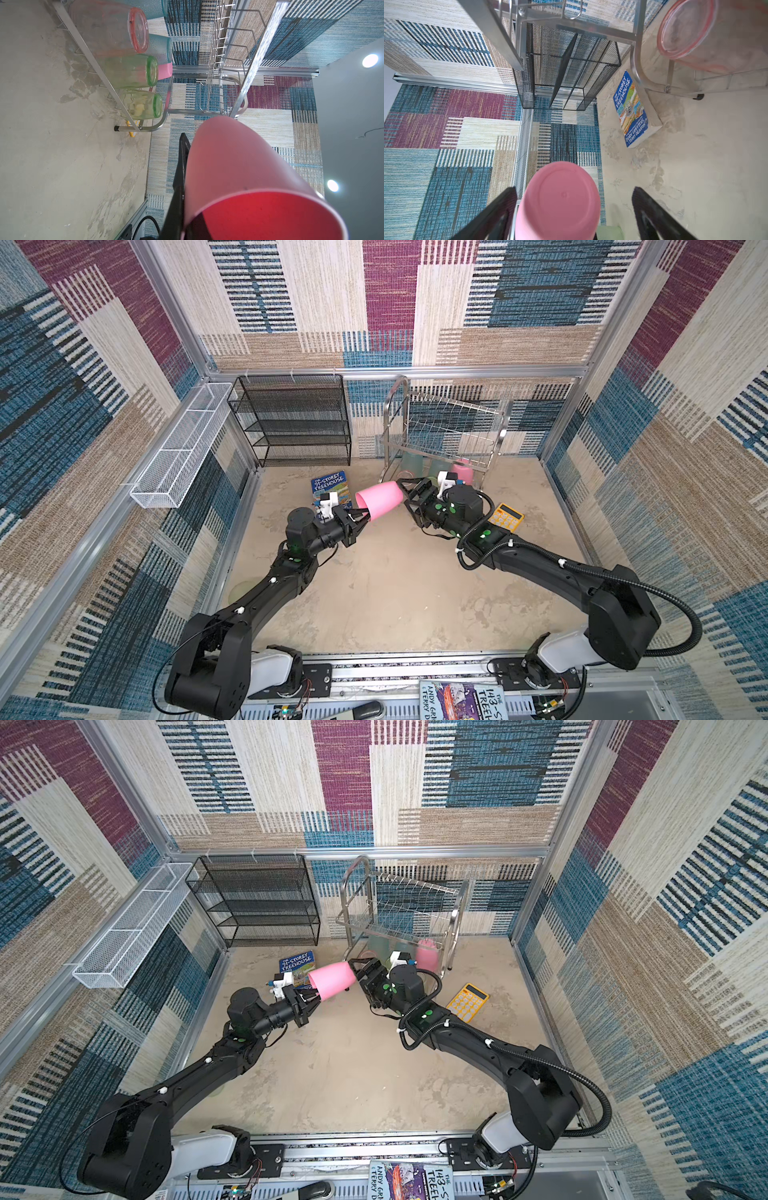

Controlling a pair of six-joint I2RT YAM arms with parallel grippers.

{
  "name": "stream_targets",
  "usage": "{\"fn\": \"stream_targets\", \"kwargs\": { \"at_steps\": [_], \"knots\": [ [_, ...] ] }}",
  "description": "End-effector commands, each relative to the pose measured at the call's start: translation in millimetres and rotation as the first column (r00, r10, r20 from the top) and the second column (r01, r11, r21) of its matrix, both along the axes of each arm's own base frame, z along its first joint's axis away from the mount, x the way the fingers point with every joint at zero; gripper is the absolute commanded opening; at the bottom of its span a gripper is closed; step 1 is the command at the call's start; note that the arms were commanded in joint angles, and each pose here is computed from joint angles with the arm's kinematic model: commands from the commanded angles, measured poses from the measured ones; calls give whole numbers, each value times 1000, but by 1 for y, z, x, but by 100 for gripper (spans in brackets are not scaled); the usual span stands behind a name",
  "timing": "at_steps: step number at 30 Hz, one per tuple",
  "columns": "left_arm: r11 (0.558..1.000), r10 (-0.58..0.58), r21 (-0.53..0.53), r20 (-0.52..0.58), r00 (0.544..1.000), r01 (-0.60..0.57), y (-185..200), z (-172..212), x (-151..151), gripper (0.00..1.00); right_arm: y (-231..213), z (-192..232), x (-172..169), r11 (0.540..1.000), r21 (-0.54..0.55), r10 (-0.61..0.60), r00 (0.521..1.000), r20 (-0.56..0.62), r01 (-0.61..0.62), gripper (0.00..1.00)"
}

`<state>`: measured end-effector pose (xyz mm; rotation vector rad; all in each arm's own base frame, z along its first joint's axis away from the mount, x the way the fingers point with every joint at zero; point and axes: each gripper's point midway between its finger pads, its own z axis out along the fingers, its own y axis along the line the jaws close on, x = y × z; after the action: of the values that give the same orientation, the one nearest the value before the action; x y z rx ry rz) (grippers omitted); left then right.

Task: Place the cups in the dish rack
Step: 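Grasp the pink cup's base with the right gripper, then open left gripper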

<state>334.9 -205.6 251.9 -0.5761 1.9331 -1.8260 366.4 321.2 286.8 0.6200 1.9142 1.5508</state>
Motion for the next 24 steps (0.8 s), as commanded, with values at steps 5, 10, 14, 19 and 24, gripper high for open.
{"fn": "stream_targets", "kwargs": {
  "at_steps": [5,10,14,19,24],
  "knots": [
    [1000,-19,-12,48,999,20,-2,13,1,0,14,24,3,996,78,49,998,42,-52,91],
    [1000,-4,-18,64,998,5,-1,16,4,0,23,20,5,992,93,79,997,22,-81,90],
    [1000,4,-28,79,997,-2,-1,18,7,0,25,21,6,990,112,83,996,23,-85,90],
    [999,29,-27,92,995,-27,0,18,12,0,30,22,9,987,128,94,995,23,-96,89],
    [999,45,-25,95,994,-43,0,17,19,0,33,23,12,986,138,93,995,27,-96,87]
  ]
}}
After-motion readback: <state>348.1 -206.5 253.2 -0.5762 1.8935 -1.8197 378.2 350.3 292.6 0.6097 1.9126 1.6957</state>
